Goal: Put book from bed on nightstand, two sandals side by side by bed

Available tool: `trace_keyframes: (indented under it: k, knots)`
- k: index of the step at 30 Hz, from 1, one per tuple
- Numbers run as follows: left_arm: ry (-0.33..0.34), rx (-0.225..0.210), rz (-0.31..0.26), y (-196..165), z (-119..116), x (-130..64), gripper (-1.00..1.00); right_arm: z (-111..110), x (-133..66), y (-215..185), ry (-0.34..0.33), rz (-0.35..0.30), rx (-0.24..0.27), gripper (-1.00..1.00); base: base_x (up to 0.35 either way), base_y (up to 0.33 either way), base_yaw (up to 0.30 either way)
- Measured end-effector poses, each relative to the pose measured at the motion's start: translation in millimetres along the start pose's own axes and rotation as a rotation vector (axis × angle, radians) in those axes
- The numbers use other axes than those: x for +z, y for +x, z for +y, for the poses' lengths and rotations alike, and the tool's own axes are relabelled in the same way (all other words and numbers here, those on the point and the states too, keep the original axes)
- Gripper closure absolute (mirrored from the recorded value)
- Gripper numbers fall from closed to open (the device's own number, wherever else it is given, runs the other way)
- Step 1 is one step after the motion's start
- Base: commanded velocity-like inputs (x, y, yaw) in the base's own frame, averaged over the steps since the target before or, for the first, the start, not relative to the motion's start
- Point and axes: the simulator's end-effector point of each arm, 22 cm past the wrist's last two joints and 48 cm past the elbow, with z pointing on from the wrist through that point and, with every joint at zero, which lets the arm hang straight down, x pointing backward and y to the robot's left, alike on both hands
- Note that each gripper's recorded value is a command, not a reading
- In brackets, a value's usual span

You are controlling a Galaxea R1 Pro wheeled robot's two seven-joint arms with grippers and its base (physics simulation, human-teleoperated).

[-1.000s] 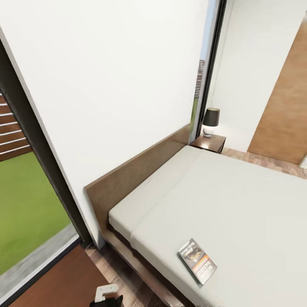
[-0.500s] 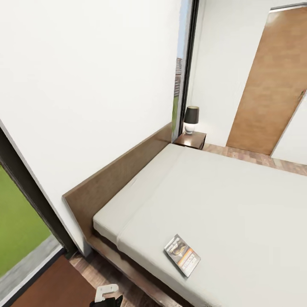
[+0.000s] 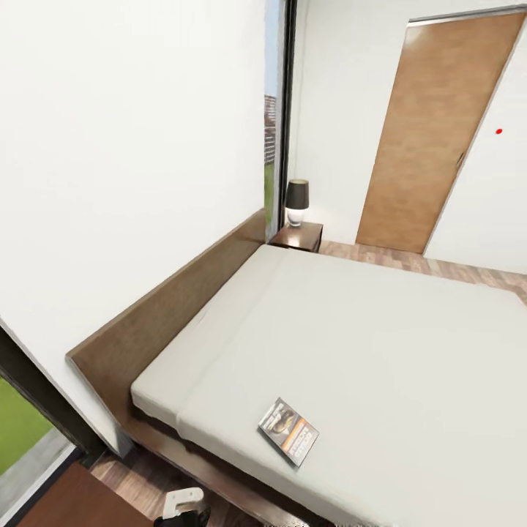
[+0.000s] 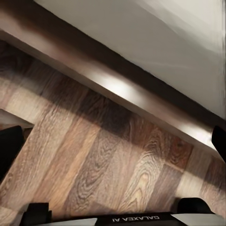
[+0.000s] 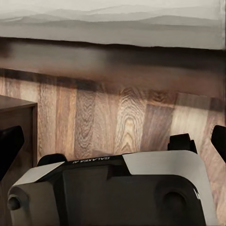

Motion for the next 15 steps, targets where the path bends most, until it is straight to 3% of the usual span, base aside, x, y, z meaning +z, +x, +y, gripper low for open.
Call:
trace_keyframes:
  k: [15]
  knots:
    - [-0.002, -0.002, 0.010, 1.1, -2.5, -14.1, -1.00, 2.8, -14.3, 4.3, 0.004, 0.010, 0.003, -1.00, 0.000, 0.000, -0.271]
